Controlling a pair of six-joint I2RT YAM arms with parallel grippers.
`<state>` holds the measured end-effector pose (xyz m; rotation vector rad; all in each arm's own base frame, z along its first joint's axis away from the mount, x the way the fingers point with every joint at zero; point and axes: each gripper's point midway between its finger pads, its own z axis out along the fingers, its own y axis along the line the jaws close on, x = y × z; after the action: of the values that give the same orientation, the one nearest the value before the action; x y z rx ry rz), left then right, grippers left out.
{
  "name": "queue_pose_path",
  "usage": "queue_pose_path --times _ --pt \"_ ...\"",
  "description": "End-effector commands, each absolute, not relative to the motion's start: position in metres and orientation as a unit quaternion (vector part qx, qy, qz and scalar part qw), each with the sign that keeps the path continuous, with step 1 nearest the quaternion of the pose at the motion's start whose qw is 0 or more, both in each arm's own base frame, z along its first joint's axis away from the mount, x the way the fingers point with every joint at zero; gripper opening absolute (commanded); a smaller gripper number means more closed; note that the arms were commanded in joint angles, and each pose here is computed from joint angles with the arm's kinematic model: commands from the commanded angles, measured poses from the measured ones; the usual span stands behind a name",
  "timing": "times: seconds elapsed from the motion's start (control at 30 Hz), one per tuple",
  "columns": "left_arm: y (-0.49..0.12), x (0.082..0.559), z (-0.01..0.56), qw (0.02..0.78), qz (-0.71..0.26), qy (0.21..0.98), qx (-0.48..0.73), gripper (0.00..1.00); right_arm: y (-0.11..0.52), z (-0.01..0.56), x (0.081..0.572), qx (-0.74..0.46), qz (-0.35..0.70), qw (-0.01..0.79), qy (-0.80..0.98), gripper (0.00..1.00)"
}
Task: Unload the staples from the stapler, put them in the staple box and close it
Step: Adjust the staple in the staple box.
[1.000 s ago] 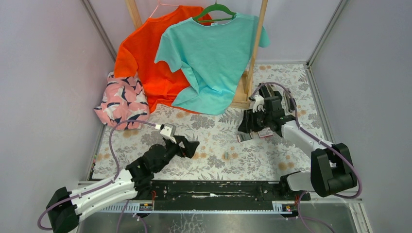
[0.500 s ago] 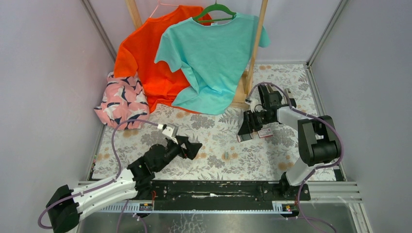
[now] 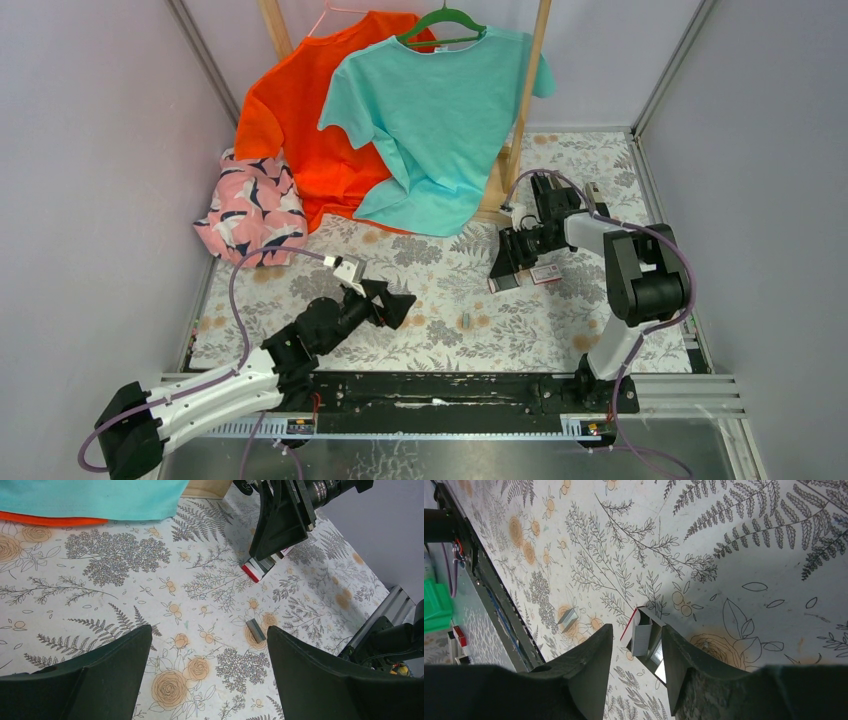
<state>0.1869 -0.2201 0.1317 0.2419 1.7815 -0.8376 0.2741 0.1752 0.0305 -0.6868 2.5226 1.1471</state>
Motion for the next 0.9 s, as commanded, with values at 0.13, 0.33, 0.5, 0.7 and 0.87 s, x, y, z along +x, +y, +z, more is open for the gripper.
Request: queue_pose_path --times 0.13,0.33,0.5,0.7,0.87 --pt "-0.222 0.188 0.143 0.561 -0.370 0.734 0.096 0.92 0.181 0.034 0.280 -0.255 0.417 0.139 0.861 0.46" --pt "-0.221 0.188 0.143 0.562 -0.368 0.735 0.095 0.92 0.182 0.031 0.278 -0.257 0.423 0.129 0.859 0.44" --pt "-0.221 0.189 0.143 0.562 -0.367 0.735 0.095 0.92 0.183 0.037 0.279 -0.258 0.428 0.135 0.856 0.41" --pt "-0.220 0.189 0.145 0.564 -0.368 0.733 0.093 0.92 0.180 0.045 0.280 -0.259 0.408 0.155 0.862 0.33" --pt "-0.219 0.189 0.145 0.565 -0.366 0.734 0.093 0.92 0.177 0.048 0.282 -0.259 0.396 0.168 0.865 0.30"
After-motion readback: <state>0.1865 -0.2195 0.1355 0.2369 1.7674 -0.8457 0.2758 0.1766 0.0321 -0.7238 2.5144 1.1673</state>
